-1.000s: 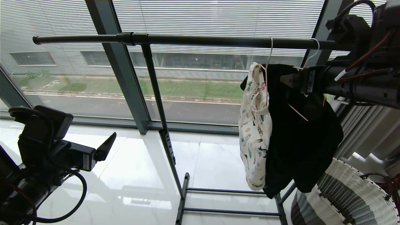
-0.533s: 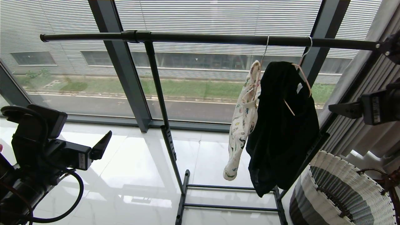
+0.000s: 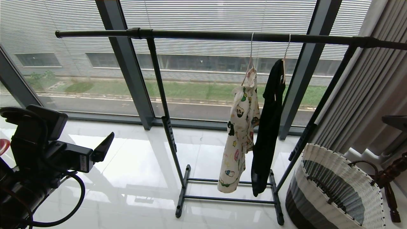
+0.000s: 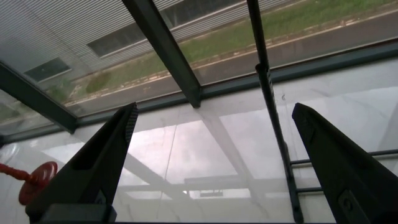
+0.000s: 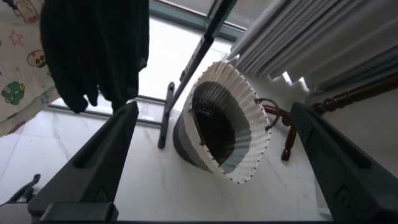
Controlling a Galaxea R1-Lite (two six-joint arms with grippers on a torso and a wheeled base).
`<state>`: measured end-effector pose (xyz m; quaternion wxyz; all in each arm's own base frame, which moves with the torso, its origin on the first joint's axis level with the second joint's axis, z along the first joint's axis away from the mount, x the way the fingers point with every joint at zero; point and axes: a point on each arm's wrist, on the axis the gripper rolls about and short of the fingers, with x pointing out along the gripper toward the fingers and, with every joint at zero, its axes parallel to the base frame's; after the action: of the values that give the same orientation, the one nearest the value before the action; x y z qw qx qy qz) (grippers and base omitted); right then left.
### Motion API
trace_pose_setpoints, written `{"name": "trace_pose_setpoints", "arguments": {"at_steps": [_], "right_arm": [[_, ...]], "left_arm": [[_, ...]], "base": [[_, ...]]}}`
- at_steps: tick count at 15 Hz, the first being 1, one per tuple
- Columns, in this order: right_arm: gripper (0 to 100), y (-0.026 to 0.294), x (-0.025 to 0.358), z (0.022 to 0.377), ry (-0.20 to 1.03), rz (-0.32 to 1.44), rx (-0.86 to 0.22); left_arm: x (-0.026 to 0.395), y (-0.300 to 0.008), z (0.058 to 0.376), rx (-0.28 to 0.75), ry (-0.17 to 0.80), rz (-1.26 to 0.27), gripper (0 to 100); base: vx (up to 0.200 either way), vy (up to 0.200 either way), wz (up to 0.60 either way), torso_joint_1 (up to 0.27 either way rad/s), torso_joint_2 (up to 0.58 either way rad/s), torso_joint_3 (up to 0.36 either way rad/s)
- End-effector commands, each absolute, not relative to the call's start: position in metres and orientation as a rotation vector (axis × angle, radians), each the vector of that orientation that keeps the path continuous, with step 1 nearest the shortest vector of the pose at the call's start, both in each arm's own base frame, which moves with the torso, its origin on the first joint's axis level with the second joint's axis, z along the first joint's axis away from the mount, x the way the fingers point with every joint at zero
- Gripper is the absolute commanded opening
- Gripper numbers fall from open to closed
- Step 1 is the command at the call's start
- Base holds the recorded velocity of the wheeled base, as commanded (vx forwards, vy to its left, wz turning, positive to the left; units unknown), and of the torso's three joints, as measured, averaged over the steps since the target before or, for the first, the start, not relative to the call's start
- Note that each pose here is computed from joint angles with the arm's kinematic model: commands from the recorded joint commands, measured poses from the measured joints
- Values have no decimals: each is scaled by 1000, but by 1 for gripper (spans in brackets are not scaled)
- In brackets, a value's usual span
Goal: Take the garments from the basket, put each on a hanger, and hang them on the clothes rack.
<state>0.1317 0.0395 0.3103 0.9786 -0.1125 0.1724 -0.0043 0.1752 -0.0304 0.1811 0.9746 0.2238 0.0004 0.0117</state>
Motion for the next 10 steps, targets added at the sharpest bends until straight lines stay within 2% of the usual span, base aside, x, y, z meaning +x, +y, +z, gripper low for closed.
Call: {"name": "trace_pose_setpoints", "arguments": {"at_steps": [1, 6, 10], "right_arm": [[100, 39, 130, 311, 341, -11, -226], [100, 33, 120, 302, 353, -31, -231], [100, 25, 102, 288, 363, -46, -232]], "left_arm": [[176, -30, 181, 452, 3, 25, 100], [173, -30, 178, 452, 11, 21, 100], [167, -29, 176, 446, 13, 22, 100]], "base": [[0, -200, 0, 7, 7, -2], [0, -200, 0, 3, 5, 1], [0, 0, 0, 0, 0, 0]]}}
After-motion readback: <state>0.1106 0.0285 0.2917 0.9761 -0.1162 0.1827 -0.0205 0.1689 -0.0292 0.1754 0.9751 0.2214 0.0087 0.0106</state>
